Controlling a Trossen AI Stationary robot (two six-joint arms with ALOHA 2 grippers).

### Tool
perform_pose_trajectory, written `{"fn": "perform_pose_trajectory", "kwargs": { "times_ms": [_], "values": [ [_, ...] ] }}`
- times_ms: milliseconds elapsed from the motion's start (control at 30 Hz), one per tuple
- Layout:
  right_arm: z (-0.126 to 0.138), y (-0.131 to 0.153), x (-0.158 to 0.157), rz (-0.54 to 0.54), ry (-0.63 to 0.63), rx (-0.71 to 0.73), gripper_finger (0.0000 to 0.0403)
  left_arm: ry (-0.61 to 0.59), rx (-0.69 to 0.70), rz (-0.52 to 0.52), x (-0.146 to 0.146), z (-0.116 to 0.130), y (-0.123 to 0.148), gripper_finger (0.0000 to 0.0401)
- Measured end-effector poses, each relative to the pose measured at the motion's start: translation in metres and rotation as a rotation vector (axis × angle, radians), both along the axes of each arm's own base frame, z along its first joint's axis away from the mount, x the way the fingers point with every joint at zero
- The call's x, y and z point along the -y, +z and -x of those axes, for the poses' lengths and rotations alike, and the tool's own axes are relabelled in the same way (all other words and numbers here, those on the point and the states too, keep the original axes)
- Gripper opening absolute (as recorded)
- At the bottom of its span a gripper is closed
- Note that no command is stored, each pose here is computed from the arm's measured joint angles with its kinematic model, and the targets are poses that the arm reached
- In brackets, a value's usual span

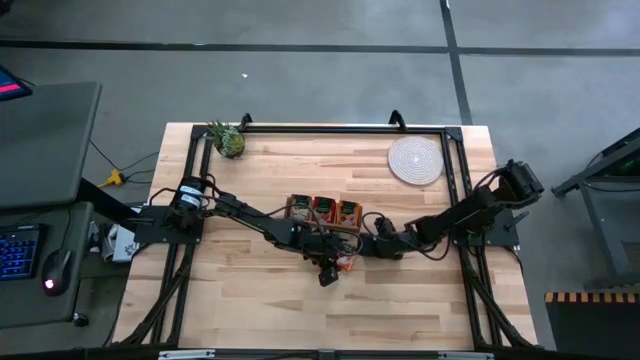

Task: Pick & Place Tea
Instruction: Put the orange tea bag into the right section of the brown wooden organizer

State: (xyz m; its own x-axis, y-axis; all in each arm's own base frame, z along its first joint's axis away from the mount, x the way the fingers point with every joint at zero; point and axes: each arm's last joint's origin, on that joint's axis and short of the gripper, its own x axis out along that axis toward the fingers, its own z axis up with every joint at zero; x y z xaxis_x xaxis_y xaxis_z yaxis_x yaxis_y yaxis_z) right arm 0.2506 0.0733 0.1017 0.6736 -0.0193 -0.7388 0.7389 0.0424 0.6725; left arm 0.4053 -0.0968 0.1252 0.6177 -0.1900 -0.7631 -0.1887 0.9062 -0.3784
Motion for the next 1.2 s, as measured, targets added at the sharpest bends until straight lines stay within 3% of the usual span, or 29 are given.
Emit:
{"fn": "perform_pose_trajectory", "kwargs": {
  "times_ms": [400,633,1200],
  "values": [
    [-0.008,0.001,0.006,0.083,-0.048,0.050,0.0161,0.001,0.000,0.002,0.000,0.000,0.000,0.0208],
    [-0.036,0.000,-0.002,0.111,0.000,0.057,0.0161,0.000,0.002,0.004,0.000,0.000,0.000,0.0208],
    [-0.030,0.002,-0.021,-0.020,0.183,-0.050,0.0161,-0.019,-0.003,0.023,0.000,0.000,0.000,0.0208]
  ]
}}
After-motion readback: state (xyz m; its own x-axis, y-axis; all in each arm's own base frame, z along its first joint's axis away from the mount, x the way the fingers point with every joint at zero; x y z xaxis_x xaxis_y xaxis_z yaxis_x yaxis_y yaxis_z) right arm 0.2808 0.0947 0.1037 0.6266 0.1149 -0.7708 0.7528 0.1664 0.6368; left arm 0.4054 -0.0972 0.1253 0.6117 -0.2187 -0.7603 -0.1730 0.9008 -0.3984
